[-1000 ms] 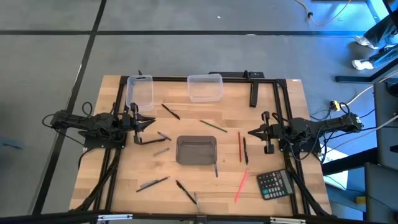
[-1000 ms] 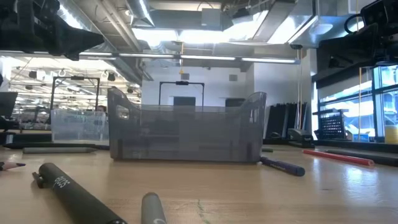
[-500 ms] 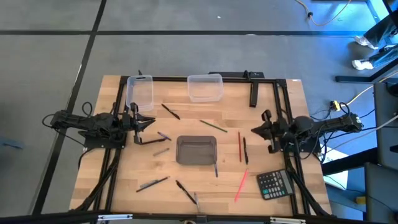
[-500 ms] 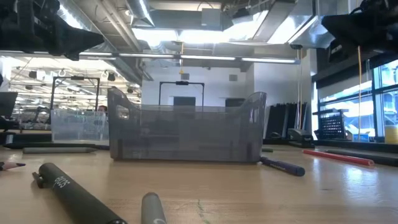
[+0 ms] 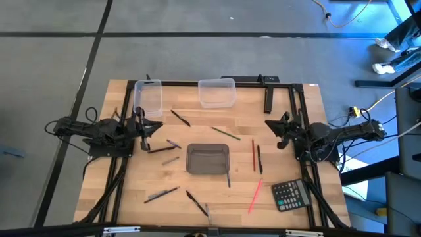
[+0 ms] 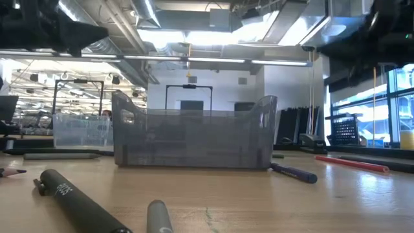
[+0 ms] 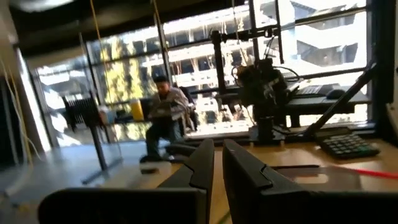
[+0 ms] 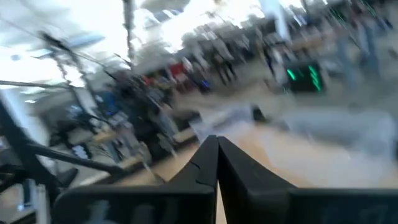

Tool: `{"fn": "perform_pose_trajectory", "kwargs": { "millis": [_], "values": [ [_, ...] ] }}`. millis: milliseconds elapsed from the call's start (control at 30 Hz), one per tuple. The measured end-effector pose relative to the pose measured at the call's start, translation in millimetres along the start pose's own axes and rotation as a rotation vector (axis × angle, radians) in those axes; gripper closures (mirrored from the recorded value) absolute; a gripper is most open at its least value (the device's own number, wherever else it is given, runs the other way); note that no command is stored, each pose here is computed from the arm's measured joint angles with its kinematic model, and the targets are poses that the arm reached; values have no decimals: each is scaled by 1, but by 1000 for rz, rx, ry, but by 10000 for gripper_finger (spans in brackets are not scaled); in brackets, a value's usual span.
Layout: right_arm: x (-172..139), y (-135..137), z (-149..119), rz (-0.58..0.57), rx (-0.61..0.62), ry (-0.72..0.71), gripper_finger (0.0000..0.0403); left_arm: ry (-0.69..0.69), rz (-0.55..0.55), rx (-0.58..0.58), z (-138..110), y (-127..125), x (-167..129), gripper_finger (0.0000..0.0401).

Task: Sort crayons/erasers/pens/pencils in bins
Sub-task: Put the black pen into the left transparent bin

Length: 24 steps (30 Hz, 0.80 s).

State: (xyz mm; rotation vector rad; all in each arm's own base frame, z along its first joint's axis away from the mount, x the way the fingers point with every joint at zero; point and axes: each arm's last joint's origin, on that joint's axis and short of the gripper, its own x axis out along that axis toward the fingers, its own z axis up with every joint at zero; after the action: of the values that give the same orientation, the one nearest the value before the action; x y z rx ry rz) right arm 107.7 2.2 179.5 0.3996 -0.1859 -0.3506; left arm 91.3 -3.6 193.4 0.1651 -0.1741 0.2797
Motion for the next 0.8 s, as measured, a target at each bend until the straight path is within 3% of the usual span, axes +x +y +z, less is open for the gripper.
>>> {"fn": "perform_pose_trajectory", "kwargs": {
  "millis": [167,333,600,667,800],
  "values": [
    [4,-7,-11,-179,29,43,375,-97,73,148,11,5,0,374],
    [10,-11,-11,-288,-20,10,343,-78,278,61,12,16,1,374],
    [19,-22,-9,-403,-9,-44,280,40,433,-71,-4,27,6,374],
    [21,-24,-11,-428,20,-46,269,71,439,-91,-8,29,9,374],
    [25,-26,-10,-422,43,-56,263,143,340,-121,-18,31,17,377]
  ]
}}
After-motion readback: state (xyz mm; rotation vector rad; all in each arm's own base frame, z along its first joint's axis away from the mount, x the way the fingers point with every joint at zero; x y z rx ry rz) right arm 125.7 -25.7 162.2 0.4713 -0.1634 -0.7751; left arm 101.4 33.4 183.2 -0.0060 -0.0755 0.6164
